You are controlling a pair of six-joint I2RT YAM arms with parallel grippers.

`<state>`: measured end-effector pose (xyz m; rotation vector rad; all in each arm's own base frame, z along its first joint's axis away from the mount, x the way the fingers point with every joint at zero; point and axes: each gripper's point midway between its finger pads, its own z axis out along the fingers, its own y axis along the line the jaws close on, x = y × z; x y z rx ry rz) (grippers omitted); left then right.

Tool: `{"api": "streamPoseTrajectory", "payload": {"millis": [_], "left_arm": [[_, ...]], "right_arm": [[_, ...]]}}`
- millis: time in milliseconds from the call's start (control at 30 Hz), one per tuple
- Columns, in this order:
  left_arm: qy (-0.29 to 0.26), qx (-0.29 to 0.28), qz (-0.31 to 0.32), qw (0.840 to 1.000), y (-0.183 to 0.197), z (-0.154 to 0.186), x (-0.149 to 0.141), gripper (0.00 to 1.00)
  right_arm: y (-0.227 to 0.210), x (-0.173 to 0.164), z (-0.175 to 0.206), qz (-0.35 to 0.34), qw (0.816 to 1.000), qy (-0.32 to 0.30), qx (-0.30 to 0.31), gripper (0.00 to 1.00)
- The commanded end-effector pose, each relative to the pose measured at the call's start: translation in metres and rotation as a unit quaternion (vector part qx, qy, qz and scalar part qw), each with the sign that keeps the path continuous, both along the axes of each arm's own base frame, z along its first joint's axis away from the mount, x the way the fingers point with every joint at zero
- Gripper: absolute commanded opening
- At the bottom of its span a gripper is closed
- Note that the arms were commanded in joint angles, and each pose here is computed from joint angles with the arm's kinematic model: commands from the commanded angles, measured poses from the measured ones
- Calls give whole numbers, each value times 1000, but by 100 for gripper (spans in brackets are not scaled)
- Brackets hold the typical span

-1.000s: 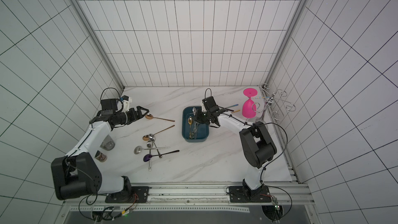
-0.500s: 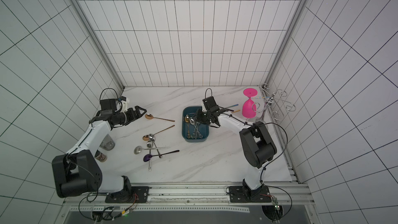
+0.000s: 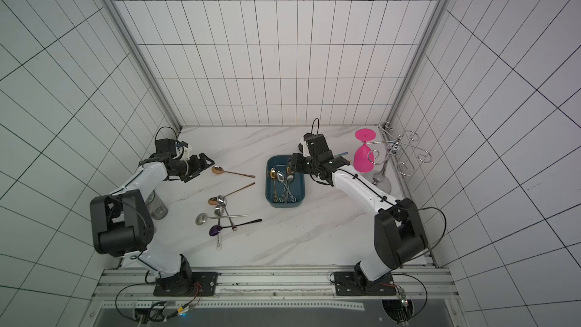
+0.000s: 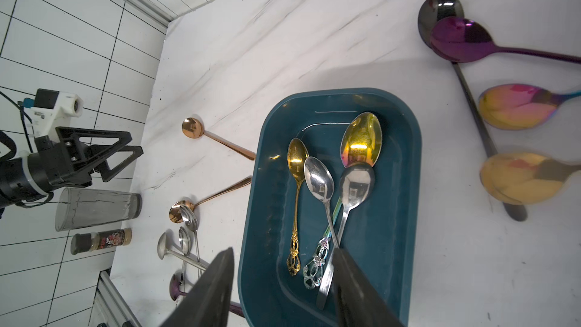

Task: Put the spoon into the storage box
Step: Pick up the spoon from the center of the board.

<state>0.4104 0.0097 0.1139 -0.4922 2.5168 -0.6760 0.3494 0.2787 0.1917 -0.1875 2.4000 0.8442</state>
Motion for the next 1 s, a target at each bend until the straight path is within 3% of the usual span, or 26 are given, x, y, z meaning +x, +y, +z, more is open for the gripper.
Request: {"api": "streamPoseTrajectory", "payload": {"millis": [0, 633, 967], "left_arm": [[22, 8, 11, 1000, 8, -9, 6, 91], [127, -36, -29, 991, -1, -68, 24, 78], [154, -85, -49, 983, -14, -85, 31, 59]], "right_arm": [[-23, -8, -8, 4, 999, -16, -48, 59], [-72, -23, 20, 34, 990, -93, -99, 95], [-97, -23, 32, 16, 986, -112, -124, 96]]}}
